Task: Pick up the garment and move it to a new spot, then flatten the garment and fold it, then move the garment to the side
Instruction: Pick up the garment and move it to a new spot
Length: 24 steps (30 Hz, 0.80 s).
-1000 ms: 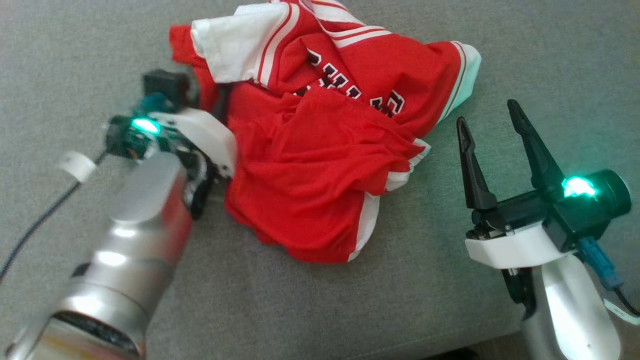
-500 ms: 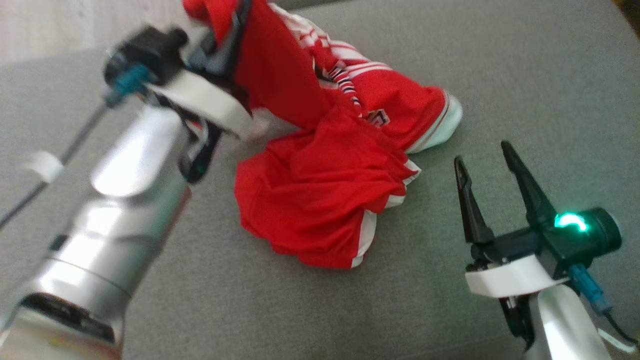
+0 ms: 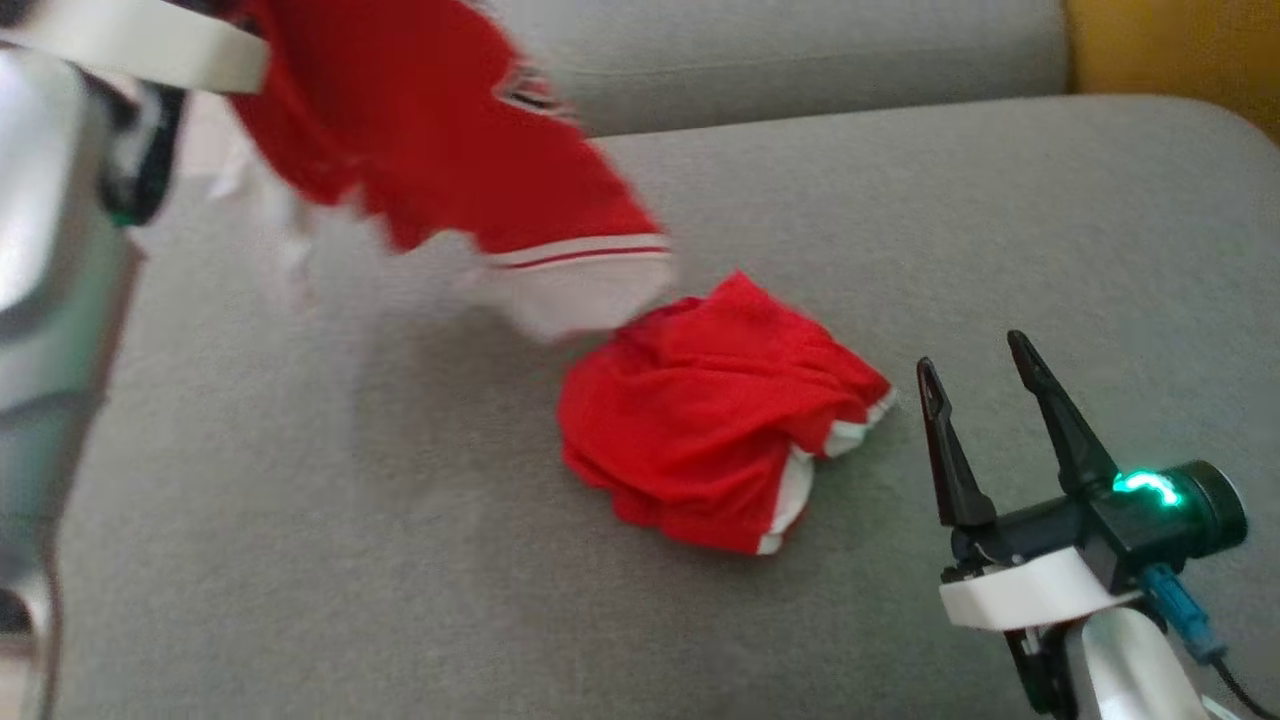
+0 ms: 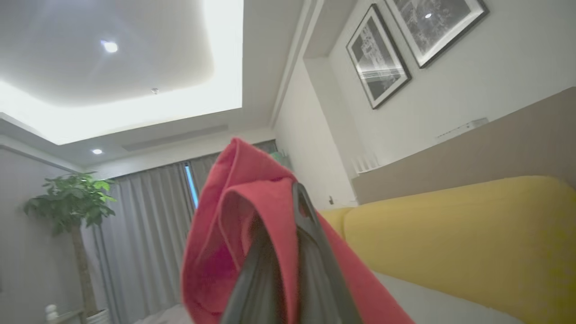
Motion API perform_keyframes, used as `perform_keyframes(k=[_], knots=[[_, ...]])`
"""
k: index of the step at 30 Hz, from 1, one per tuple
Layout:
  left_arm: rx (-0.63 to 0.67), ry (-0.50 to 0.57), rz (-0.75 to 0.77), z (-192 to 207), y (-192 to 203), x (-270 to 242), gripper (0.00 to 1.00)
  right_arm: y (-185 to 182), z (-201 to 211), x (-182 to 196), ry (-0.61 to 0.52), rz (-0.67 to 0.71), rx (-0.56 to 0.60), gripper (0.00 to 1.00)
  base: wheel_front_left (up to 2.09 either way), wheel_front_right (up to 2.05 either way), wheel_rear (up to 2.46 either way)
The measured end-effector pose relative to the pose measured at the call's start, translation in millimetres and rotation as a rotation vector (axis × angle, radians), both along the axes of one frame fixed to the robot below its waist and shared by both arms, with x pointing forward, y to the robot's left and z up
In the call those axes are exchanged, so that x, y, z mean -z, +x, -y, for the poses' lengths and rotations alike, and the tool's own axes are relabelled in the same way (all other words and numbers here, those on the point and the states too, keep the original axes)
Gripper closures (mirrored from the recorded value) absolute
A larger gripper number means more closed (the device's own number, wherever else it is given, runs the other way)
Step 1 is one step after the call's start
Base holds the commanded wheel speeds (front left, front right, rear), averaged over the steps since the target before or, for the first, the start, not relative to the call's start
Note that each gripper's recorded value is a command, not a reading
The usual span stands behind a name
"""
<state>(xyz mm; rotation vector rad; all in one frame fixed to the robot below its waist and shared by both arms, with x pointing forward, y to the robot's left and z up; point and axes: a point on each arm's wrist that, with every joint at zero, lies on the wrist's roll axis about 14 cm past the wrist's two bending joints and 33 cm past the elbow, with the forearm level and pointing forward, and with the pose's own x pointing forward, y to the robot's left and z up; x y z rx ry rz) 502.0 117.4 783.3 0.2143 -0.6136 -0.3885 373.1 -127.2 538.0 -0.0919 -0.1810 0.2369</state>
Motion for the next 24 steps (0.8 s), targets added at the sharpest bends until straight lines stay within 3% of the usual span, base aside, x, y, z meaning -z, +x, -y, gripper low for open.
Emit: perform_keyframes(k=[11, 14, 19, 23, 24], knots=[[-0.307, 0.05, 0.013, -123, -23, -8, 1.0, 8, -41, 9, 0.008, -0.026, -0.123, 0.0, 0.0, 0.0, 0.0], [-0.418, -0.01, -0.157, -174, -18, 52, 1.0, 16, -56, 18, 0.01, -0.049, -0.167, 0.0, 0.0, 0.0, 0.0], [-0.539, -0.113, -0.536, -218, -29, 200, 1.0, 35, -64, 28, 0.001, -0.067, -0.2, 0.0, 0.0, 0.0, 0.0], [-0.588, -0.233, -0.791, -222, -56, 300, 1.0, 49, -69, 34, 0.009, -0.073, -0.213, 0.0, 0.0, 0.0, 0.0], [-0.589, -0.247, -0.836, -217, -61, 318, 0.92, 52, -69, 37, 0.009, -0.079, -0.212, 0.0, 0.0, 0.0, 0.0]])
